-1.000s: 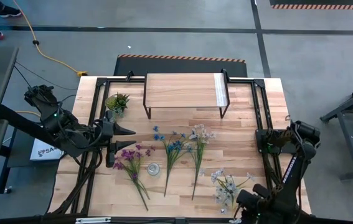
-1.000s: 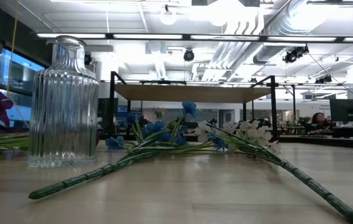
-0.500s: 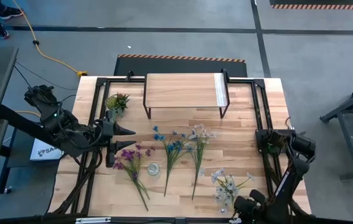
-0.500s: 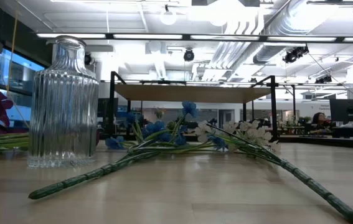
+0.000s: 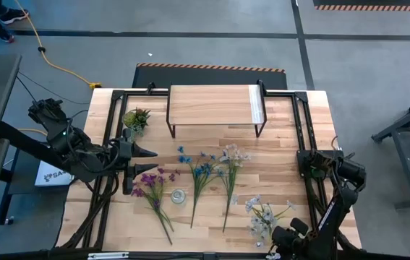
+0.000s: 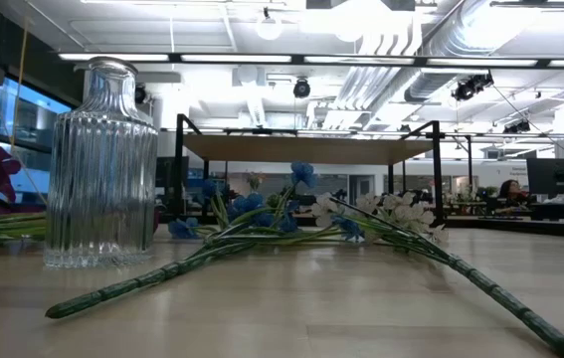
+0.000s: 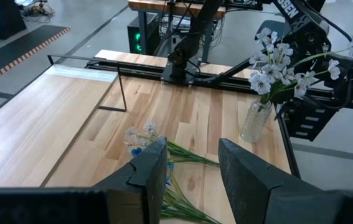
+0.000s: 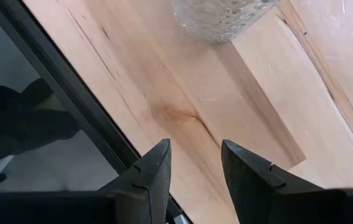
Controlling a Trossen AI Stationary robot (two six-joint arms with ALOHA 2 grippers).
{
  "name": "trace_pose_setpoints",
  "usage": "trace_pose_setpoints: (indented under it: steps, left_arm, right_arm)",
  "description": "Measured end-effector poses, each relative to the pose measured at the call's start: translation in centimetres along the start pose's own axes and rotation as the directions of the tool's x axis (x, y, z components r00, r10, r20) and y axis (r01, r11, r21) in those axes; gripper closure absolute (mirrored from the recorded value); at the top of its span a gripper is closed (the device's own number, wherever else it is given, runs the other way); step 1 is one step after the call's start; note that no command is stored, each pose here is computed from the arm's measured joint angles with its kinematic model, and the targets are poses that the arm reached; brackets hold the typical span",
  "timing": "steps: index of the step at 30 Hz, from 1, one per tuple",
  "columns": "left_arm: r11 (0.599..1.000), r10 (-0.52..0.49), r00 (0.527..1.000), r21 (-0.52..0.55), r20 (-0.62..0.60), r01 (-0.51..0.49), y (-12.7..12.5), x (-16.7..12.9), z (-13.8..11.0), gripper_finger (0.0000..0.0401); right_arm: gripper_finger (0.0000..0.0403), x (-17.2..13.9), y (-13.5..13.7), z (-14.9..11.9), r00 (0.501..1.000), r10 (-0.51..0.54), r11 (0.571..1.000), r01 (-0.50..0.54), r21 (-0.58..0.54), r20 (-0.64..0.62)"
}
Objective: Pick and place flowers into a vace then onto a shelf
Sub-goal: Adjust the right transparent vase
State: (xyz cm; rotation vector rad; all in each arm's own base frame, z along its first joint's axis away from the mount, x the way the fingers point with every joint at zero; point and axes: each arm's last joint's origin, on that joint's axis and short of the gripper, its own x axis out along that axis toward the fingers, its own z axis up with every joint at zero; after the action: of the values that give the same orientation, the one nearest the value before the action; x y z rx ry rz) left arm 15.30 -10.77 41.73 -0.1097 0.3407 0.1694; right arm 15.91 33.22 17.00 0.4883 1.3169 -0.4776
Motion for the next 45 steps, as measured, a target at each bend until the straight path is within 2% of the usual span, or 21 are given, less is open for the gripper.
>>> trace_pose_setpoints:
  steps: [14, 22, 32, 36, 45]
  left_arm:
    - [1.000, 0.001, 1.000, 0.003, -0.003, -0.001, 0.0, 0.0, 0.0, 0.0222]
    - [1.000, -0.001, 1.000, 0.004, -0.005, 0.001, 0.0, 0.0, -0.1, 0.0222]
    - [1.000, -0.002, 1.000, 0.001, -0.004, 0.002, 0.0, 0.0, 0.0, 0.0222]
    - [1.000, -0.002, 1.000, -0.002, -0.003, 0.002, 0.0, 0.0, 0.0, 0.0222]
    - [1.000, -0.012, 1.000, -0.004, -0.008, 0.012, 0.0, 0.0, 0.0, 0.0222]
  right_arm:
    - [0.0270, 0.0, 0.1, -0.5, 1.000, 0.019, 1.000, -0.020, 0.020, 0.015]
    - [0.0270, 1.6, 0.7, -1.7, 0.999, 0.032, 0.998, -0.032, 0.046, -0.004]
    - [0.0269, 1.9, 0.2, -2.5, 0.999, -0.016, 0.998, 0.019, 0.064, -0.049]
    - [0.0269, 1.9, 0.1, -2.5, 0.999, -0.023, 0.998, 0.025, 0.061, -0.033]
    - [0.0269, 0.4, -0.3, -2.0, 0.992, -0.124, 0.991, 0.122, 0.059, 0.033]
